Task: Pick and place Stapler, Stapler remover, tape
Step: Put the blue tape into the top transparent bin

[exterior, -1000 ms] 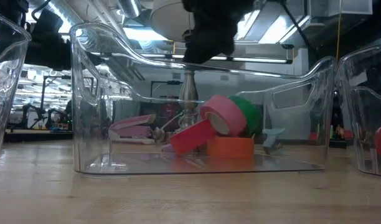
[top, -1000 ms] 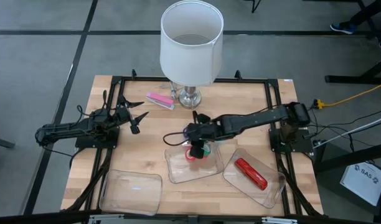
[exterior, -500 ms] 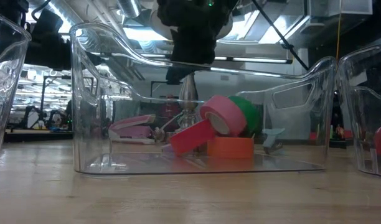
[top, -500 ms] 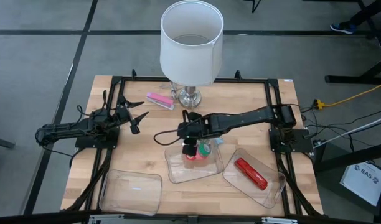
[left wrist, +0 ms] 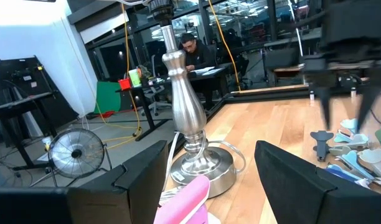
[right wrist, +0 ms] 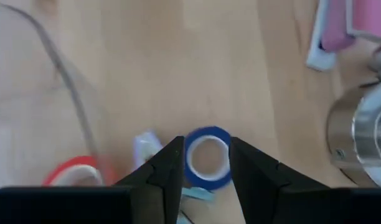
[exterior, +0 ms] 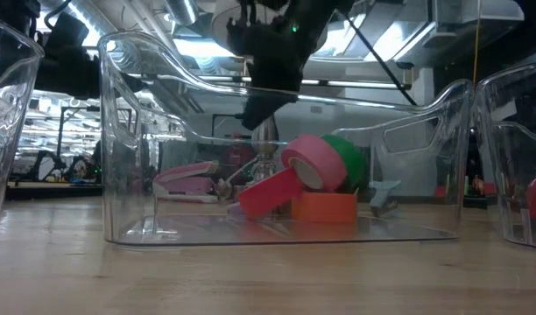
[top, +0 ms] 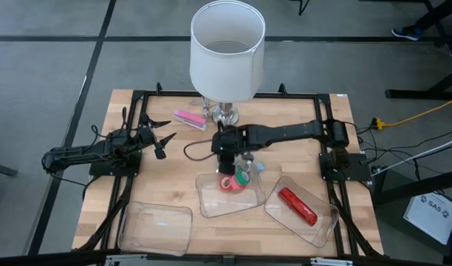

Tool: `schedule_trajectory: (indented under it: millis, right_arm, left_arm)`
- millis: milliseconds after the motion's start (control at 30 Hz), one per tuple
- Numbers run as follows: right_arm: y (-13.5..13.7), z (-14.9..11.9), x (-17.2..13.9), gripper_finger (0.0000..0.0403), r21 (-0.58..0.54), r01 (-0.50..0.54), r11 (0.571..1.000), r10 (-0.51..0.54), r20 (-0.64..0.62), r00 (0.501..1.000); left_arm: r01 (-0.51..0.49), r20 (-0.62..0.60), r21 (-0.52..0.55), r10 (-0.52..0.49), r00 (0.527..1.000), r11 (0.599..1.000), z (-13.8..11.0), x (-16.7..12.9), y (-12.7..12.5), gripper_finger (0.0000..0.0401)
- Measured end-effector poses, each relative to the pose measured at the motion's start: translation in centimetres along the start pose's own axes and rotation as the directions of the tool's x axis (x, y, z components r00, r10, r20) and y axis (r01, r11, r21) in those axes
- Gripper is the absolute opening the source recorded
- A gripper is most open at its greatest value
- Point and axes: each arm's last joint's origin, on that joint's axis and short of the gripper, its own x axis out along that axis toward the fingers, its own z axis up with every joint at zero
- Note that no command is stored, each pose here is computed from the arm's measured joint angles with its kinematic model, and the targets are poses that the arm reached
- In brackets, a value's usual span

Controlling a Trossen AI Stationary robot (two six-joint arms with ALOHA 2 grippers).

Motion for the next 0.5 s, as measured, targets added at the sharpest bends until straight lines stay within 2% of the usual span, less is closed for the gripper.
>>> schedule_trajectory:
  millis: [133, 233, 400, 500]
  right_arm:
    - [-2.4, -0.3, 0.7, 0.0127, 0.007, -0.011, 1.0, 0.012, -0.048, 0.999]
    - [-3.6, -0.7, 2.2, 0.0127, -0.036, -0.004, 0.999, 0.0, -0.089, 0.996]
    - [-4.0, -1.2, 5.0, 0.0127, -0.135, -0.029, 0.99, 0.011, -0.135, 0.991]
    - [-3.7, -1.5, 6.4, 0.0127, -0.178, -0.103, 0.979, 0.078, -0.144, 0.987]
  left_arm:
    - [0.0, 0.0, 0.0, 0.0, 1.0, 1.0, 0.0, 0.0, 0.0, 0.0239]
    - [0.0, 0.0, 0.0, 0.0, 1.0, 1.0, 0.0, 0.0, 0.0, 0.0239]
    - [0.0, 0.0, 0.0, 0.0, 1.0, 1.0, 0.0, 0.0, 0.0, 0.0239]
    - [0.0, 0.0, 0.0, 0.0, 1.0, 1.0, 0.0, 0.0, 0.0, 0.0239]
